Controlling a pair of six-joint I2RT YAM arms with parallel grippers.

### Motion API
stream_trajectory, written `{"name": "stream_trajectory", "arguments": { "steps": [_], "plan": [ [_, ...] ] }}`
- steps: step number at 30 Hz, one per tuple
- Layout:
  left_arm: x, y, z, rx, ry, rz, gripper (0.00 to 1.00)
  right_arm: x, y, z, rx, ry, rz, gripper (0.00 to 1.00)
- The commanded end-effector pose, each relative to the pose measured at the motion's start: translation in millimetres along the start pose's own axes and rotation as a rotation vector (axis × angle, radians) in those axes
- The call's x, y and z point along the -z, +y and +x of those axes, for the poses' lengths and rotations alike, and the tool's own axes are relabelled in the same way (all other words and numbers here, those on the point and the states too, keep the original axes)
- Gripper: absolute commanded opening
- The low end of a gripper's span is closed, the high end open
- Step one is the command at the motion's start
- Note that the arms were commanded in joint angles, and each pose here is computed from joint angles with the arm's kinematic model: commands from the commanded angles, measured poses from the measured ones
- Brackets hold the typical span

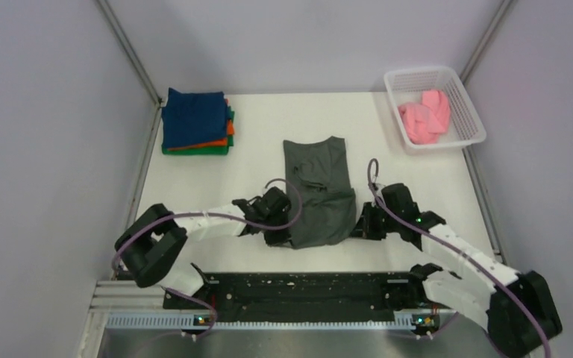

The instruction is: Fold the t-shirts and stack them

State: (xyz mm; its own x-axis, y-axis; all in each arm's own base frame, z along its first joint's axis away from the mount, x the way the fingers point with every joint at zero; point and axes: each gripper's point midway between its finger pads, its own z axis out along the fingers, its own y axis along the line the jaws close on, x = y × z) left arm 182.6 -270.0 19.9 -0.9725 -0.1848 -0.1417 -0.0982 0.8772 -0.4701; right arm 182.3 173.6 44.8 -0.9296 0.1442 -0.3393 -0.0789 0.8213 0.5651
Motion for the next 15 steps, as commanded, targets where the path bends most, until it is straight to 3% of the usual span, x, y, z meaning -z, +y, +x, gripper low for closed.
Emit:
{"name": "stream_trajectory", "arguments": {
  "steps": [1, 7, 10, 15],
  "plan": [
    [23.7, 11.3, 46.0, 0.024, 0.022, -0.033, 0.00, 36.1, 13.8, 51.2, -0.020, 0.111, -0.055, 0.00],
    [65.8, -22.7, 68.7, -0.063, -0.049, 0.110, 0.00, 78.9, 54.7, 70.1, -0.013, 0.136, -0.251, 0.00],
    [78.5, -34.5, 63.6, -0.086, -0.077, 0.138, 0.00, 97.5, 75.5, 55.8, 0.034, 0.069, -0.321, 0.00],
    [108.2, -46.1, 25.2, -0.097, -0.255, 0.093, 0.00, 117.4, 97.5, 10.3, 0.127, -0.087, -0.301, 0.00]
  ]
}}
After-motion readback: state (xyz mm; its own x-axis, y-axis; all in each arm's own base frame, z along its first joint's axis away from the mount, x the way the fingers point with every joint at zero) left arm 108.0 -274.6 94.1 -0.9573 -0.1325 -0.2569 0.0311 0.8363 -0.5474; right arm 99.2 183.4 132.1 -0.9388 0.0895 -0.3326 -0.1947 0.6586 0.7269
